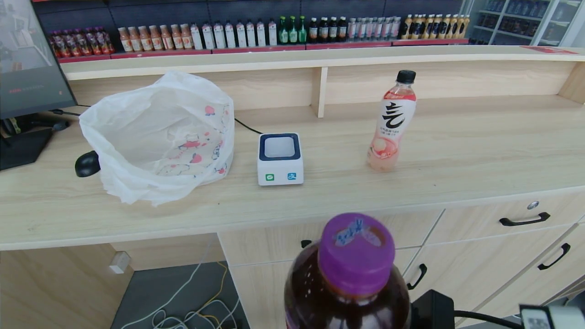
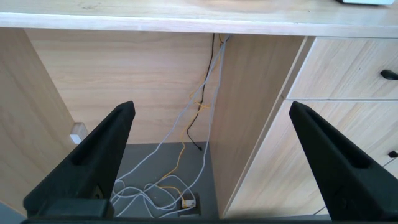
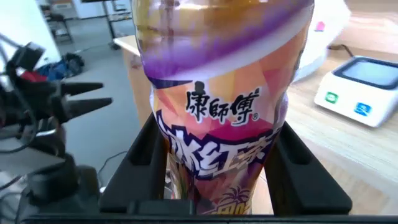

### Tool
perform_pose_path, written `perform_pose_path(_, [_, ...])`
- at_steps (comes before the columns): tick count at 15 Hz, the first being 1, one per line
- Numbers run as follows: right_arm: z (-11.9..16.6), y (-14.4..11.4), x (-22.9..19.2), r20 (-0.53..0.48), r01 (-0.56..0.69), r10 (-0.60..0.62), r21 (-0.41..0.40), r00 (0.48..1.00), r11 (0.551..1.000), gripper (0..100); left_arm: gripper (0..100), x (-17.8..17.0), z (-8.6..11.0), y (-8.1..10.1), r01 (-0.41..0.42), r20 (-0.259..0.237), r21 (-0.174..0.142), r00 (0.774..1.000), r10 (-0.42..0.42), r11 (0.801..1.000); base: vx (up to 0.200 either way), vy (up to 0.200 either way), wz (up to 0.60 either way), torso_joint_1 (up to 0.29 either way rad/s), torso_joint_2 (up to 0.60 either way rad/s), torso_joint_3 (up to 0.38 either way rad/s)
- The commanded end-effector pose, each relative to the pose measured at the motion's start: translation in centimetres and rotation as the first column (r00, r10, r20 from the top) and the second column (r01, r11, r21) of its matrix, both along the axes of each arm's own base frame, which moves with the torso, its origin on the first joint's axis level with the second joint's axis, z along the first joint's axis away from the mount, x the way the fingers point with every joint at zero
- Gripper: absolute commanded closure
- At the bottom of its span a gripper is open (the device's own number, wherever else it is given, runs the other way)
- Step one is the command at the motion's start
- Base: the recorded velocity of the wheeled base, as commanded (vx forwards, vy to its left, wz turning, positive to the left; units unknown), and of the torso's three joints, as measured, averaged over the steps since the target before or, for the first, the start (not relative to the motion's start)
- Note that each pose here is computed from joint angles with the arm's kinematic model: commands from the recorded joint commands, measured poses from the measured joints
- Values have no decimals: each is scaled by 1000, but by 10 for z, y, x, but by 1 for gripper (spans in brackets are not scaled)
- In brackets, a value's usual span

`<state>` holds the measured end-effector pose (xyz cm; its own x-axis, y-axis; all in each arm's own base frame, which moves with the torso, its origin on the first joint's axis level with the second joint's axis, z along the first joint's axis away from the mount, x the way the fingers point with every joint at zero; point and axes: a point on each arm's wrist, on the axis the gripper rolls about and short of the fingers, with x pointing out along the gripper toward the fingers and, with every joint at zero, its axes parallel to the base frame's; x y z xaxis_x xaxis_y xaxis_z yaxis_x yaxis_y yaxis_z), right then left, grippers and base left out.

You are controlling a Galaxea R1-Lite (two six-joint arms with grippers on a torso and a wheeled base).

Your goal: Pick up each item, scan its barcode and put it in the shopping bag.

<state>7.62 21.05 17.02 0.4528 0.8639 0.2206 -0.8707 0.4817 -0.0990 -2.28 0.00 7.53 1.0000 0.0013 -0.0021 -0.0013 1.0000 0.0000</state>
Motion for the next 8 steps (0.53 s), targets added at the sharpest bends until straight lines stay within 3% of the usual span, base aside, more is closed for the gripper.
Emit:
perform_pose_path(1, [8,-7,4,-37,66,-64,53,997,996,100,0,0,0,0,1,1,0,1000,-1,1000,0,0,0,0,0,0])
perform_pose_path(5, [7,-15,6,-64,111,-107,51,992,993,100,0,0,0,0,0,1,0,1000,0,1000,0,0,0,0,0,0])
perform_pose_path(8, [7,-43,17,-74,211,-206,62,976,976,100,0,0,0,0,0,1,0,1000,0,1000,0,0,0,0,0,0])
